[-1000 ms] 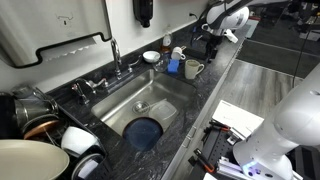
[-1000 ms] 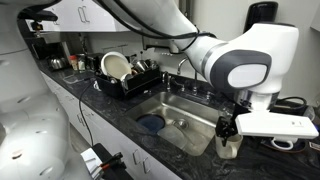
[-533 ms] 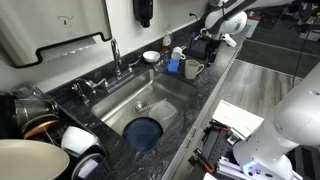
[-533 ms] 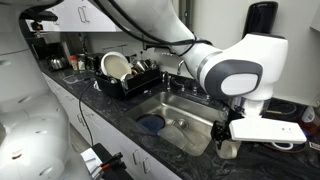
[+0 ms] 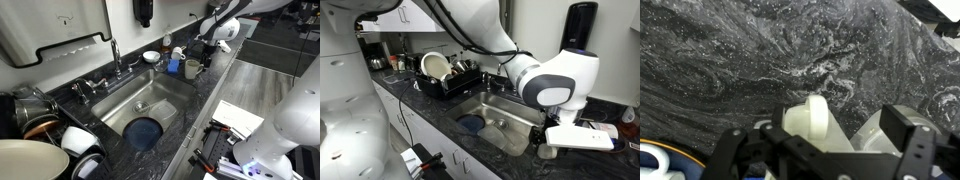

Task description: Put the white cup closest to you in the sink

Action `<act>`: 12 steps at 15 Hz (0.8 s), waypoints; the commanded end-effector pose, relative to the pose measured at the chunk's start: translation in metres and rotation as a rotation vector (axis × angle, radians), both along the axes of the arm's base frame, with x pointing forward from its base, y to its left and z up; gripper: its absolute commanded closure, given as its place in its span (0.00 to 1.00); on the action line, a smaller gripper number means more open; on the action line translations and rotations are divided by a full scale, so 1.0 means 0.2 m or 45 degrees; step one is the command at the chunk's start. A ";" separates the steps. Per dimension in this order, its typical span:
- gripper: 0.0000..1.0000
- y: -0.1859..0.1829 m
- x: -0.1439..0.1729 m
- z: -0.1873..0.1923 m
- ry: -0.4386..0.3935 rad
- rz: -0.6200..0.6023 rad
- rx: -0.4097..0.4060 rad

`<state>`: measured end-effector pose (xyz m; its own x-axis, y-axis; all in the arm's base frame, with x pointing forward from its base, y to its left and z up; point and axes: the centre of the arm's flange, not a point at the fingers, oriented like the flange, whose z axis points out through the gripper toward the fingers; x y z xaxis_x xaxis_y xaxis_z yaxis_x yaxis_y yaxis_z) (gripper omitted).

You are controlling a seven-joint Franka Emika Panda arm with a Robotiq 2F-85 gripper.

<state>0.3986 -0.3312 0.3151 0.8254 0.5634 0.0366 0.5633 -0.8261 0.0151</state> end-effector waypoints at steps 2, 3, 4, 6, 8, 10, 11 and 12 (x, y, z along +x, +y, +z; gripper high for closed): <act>0.40 -0.07 0.05 -0.10 -0.069 -0.005 0.074; 0.49 -0.07 0.04 -0.11 -0.078 -0.010 0.083; 0.55 -0.08 0.05 -0.13 -0.081 -0.013 0.090; 0.69 -0.09 0.04 -0.14 -0.089 -0.028 0.091; 0.83 -0.11 0.03 -0.15 -0.092 -0.041 0.086; 0.97 -0.11 0.03 -0.16 -0.093 -0.047 0.077; 0.99 -0.12 0.01 -0.16 -0.094 -0.051 0.073; 0.99 -0.12 0.00 -0.15 -0.099 -0.053 0.060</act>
<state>0.4008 -0.3471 0.2932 0.8475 0.5174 0.1189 0.5211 -0.8535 -0.0002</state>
